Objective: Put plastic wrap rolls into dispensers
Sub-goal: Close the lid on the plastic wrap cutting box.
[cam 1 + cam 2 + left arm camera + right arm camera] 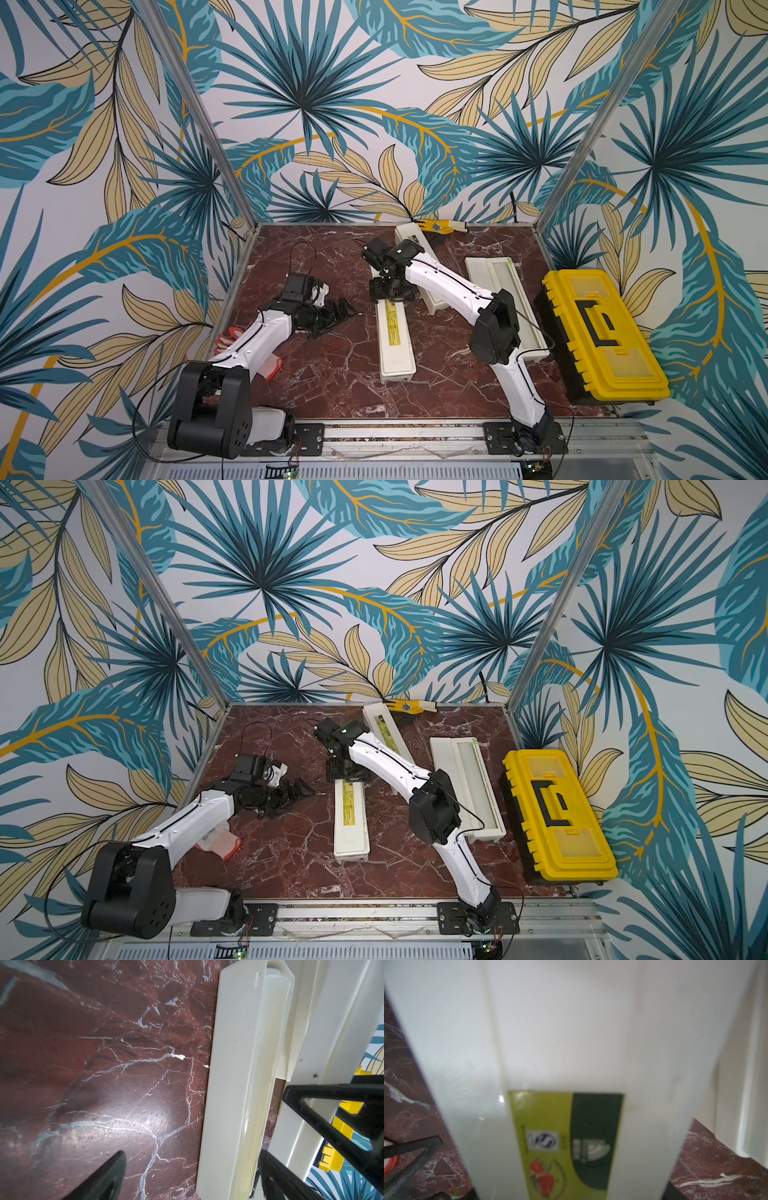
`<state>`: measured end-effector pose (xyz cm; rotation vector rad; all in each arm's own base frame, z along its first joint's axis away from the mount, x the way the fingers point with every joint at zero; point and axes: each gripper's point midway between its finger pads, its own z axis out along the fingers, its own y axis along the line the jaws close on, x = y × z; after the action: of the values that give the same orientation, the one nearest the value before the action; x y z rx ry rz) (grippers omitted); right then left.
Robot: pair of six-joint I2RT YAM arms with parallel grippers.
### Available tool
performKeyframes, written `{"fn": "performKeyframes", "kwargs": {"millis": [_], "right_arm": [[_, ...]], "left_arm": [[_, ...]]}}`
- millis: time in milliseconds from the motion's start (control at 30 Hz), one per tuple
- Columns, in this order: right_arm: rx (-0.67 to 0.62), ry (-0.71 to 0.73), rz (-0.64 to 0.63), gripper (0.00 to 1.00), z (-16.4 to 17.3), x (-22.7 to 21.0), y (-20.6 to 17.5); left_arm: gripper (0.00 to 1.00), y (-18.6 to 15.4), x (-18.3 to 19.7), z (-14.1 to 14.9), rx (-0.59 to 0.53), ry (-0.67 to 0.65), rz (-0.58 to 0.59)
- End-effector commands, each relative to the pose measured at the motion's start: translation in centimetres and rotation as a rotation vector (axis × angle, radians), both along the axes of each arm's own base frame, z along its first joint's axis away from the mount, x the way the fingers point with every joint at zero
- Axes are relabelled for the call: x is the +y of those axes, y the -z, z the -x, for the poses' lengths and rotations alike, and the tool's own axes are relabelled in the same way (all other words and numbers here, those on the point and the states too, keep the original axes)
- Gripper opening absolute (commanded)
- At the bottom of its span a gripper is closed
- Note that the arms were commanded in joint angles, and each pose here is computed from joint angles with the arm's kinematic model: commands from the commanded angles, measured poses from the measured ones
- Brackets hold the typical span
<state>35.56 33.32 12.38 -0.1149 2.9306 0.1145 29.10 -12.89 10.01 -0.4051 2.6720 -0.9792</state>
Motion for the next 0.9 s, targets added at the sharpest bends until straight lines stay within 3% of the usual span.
{"fn": "performKeyframes", "kwargs": {"millis": [0,867], "right_arm": [[0.018,0.018,0.039,0.68,0.1,-0.1,1.1],[0.077,-0.005,0.137,0.7,0.3,-0.5,3.7]], "left_arm": [[1.0,-1.0,0.2,-0.8,-0.033,0.017,0.006],[1.0,0.2,0.3,-0.9,0.004,0.022,0.026]]}}
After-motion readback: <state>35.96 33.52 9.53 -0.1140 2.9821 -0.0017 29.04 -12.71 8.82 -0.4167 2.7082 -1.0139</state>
